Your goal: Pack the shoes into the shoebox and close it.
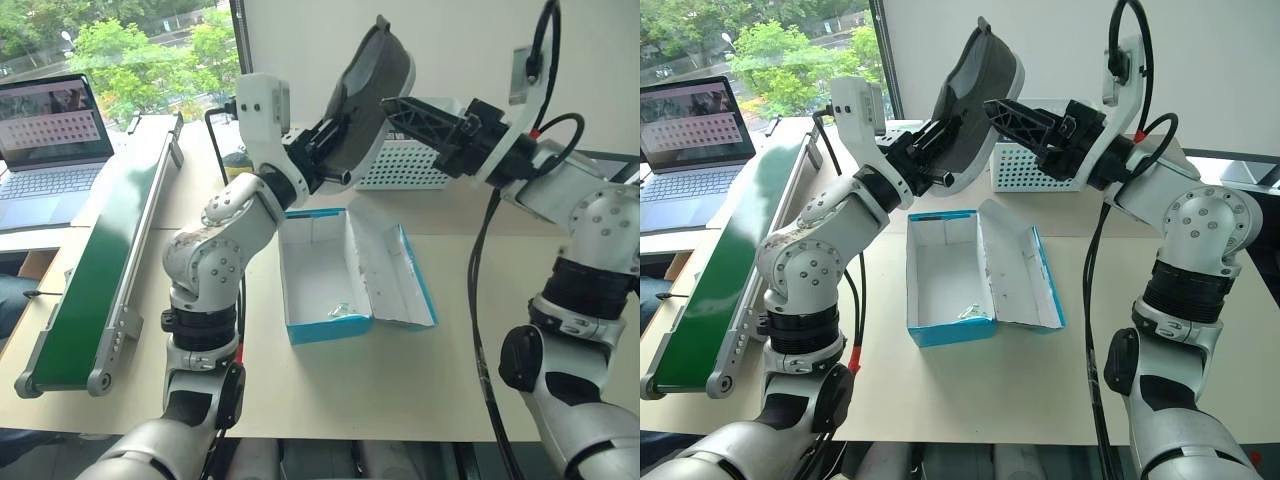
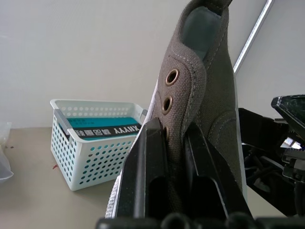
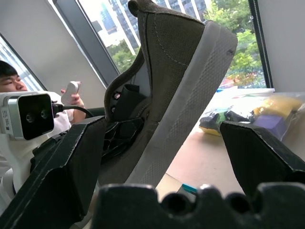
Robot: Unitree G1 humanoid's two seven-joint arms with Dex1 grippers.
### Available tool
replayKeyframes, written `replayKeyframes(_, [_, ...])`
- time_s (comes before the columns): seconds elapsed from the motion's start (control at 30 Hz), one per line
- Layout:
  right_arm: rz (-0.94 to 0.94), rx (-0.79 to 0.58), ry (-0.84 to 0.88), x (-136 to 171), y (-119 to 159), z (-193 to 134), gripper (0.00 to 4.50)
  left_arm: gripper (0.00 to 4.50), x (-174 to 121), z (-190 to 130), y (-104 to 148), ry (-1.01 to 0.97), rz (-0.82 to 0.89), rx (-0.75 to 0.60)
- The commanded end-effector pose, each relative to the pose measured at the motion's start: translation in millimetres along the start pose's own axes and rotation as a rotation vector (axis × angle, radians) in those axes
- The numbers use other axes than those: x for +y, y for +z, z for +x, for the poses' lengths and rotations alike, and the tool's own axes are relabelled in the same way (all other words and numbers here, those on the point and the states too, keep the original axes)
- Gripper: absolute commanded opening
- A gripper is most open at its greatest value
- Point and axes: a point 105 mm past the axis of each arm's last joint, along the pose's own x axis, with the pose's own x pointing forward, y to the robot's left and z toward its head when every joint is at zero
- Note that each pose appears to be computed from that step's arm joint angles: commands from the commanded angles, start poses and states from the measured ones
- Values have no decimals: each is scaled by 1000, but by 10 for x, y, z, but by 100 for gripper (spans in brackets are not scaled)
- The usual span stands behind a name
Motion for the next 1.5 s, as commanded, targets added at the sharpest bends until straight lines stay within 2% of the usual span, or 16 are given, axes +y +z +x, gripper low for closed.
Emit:
replayKeyframes(0.03, [-27, -43, 8, 44, 90, 36, 450, 4, -183, 20, 191, -51, 22, -84])
replayKeyframes(0.17, [-16, -35, -11, 0, 34, 90, 450, 4, -210, 30, 164, -58, 19, -81])
replayKeyframes(0.27, [-8, -40, -20, -23, 24, 110, 381, 0, -204, 27, 154, -57, 23, -79])
replayKeyframes(0.5, [-20, -35, -28, -38, 10, 151, 137, 0, -70, -39, 37, -12, -1, -19])
replayKeyframes(0.6, [-25, -35, -32, -48, 11, 167, 56, 0, 3, -100, 23, 5, -6, -3])
replayKeyframes(0.63, [-31, -32, -35, -57, 7, 173, 45, 94, 35, -150, 20, -3, -26, 6])
replayKeyframes(0.67, [-39, -26, -40, -71, 0, 180, 42, 112, 75, -204, 12, -4, -21, 23])
replayKeyframes(0.73, [-74, 5, -51, -100, -39, 203, 37, 191, 166, -318, -1, 4, -6, 74])
replayKeyframes(0.8, [-89, 35, -55, -109, -56, 240, 36, 232, 189, -467, 3, -52, -62, 138])
replayKeyframes(0.93, [-72, 134, -7, 8, -85, 311, 35, 232, 282, -787, 268, -153, -118, 151])
replayKeyframes(1.0, [-97, 270, 4, 103, -216, 353, 35, 232, 413, -950, 388, -131, -82, 168])
replayKeyframes(1.07, [-97, 381, 6, 185, -373, 406, 35, 232, 495, -1055, 345, -94, 1, 239])
replayKeyframes(1.13, [-70, 421, 20, 257, -487, 457, 35, 232, 508, -1091, 238, -88, 41, 298])
replayKeyframes(1.2, [-122, 541, 39, 311, -765, 423, 35, 232, 493, -1083, 158, -97, 48, 316])
replayKeyframes(1.37, [-143, 661, -92, 13, -1150, 348, 35, 232, 449, -1060, 75, -103, 59, 317])
replayKeyframes(1.5, [-191, 793, -260, -429, -1481, 180, 35, 232, 450, -1063, 75, -93, 61, 306])
